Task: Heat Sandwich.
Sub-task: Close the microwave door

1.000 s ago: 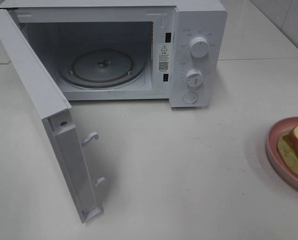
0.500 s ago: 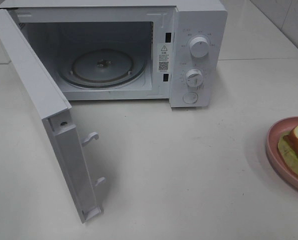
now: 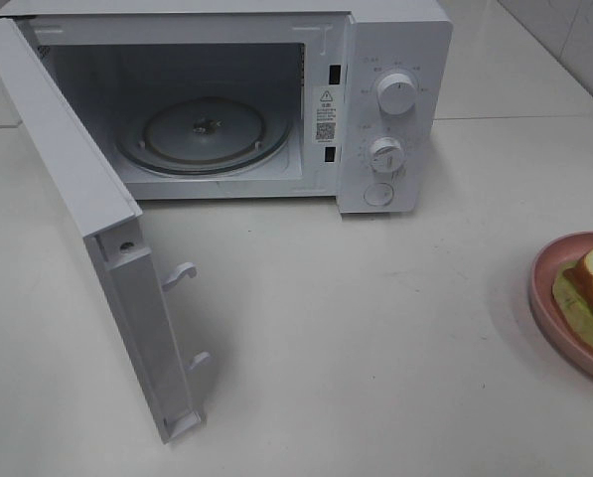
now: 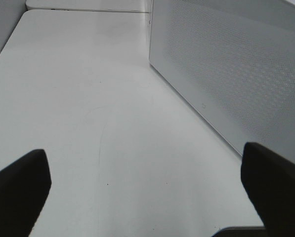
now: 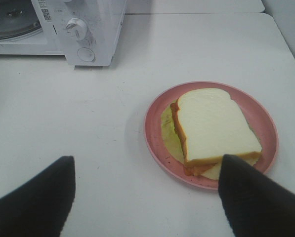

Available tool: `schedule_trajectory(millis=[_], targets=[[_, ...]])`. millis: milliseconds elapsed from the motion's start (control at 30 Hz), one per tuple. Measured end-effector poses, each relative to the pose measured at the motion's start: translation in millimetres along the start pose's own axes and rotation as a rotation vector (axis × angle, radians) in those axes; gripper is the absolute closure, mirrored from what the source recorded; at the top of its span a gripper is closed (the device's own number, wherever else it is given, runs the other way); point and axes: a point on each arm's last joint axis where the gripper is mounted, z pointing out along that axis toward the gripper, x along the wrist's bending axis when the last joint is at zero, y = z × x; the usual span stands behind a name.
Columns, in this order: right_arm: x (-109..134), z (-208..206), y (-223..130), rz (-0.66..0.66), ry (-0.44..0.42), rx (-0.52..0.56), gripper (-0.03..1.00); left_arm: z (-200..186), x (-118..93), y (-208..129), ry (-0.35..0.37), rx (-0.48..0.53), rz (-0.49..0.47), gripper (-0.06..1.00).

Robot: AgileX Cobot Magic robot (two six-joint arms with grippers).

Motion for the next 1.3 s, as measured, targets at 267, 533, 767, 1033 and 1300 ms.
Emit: schedule_trajectory(millis=[267,533,767,1033,1300], targets=[[0.0,0.0,0.0,0.0,0.0,0.0,0.21,0.0,0.0,0.0,0.0,0.0,0.0,-0.02],[0.0,0.0,0.0,0.001,-0.002,0.0,0.21,0.0,0.0,0.0,0.0,0.0,0.0,-0.02],[0.0,0.0,0.0,0.001,-0.002,0.0,0.21,0.0,0.0,0.0,0.0,0.0,0.0,-0.02],[0.0,0.0,0.0,0.001,-0.002,0.0,0.21,0.0,-1.4,0.1,-0.015,-0.001,-0.008,-0.02],[0.0,0.0,0.0,0.001,-0.002,0.0,0.21,-0.8,-2.1,1.1,-0.022,-0.006,-0.011,-0.02]])
